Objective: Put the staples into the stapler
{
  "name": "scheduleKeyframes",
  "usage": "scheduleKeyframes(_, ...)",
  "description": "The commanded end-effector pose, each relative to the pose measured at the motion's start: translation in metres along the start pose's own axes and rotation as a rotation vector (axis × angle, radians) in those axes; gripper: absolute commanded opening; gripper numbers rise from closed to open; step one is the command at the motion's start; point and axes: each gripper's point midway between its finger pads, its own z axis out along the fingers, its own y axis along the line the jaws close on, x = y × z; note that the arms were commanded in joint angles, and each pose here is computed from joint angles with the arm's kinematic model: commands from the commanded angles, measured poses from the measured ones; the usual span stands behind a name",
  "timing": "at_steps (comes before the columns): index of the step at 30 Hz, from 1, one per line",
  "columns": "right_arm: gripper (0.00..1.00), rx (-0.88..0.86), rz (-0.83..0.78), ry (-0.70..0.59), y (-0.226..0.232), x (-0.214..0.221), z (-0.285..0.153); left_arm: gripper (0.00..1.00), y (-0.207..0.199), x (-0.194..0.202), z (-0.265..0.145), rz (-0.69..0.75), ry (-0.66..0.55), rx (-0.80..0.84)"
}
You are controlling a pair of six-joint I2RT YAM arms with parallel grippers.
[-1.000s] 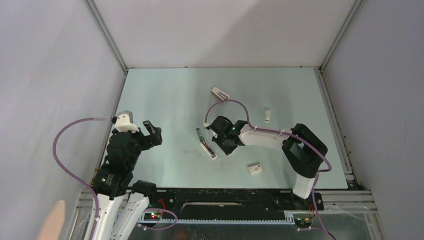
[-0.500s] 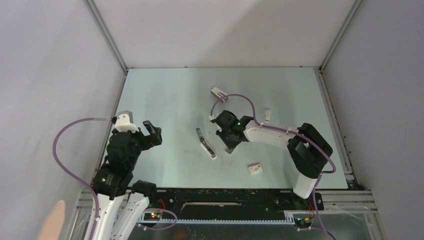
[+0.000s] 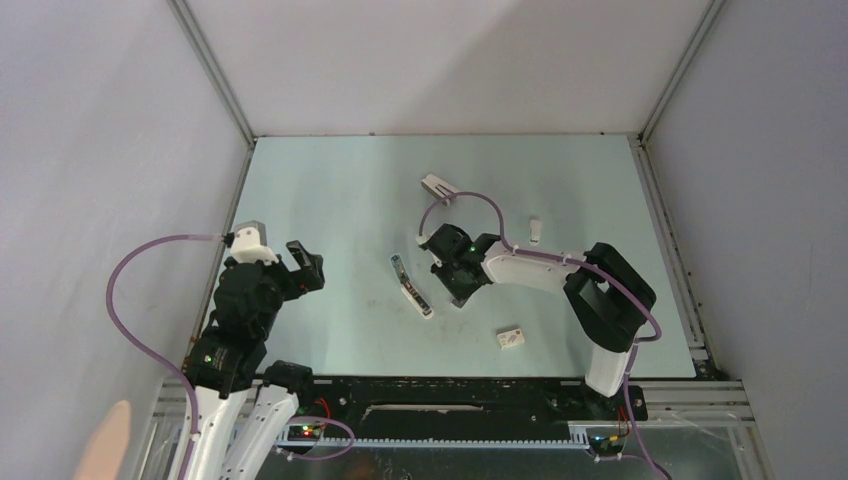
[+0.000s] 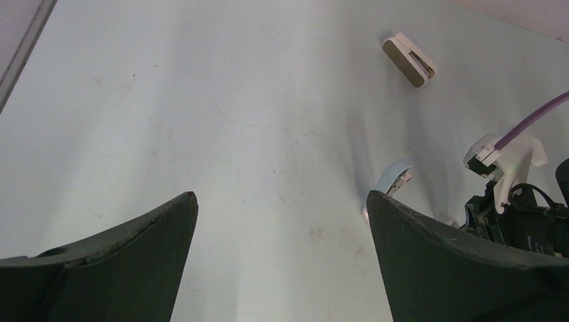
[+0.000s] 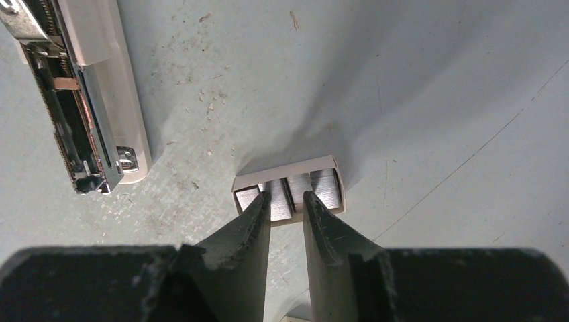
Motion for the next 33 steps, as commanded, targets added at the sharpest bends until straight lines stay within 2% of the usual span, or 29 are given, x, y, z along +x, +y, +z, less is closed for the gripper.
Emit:
scheduleKeyframes(1, 0.27, 0.061, 0.000, -0.002, -0.009, -0.003, 0.006, 1.00, -0.002, -0.006, 0.002, 0.016, -0.018, 0.014)
scheduleKeyframes(8, 0.27, 0.063, 0.015, -0.024, -0.010, -0.005, 0.000, 1.00, -0.001, -0.006, 0.002, 0.016, -0.018, 0.008)
scheduleKeyframes(17, 0.30, 0.063, 0.054, -0.129, -0.015, -0.026, -0.031, 1.00, -0.001, -0.006, 0.003, 0.016, -0.020, 0.007)
scheduleKeyframes(33, 0.25, 0.076, 0.061, -0.077, -0.020, -0.018, -0.005, 1.00, -0.002, -0.006, 0.003, 0.016, -0.015, 0.013)
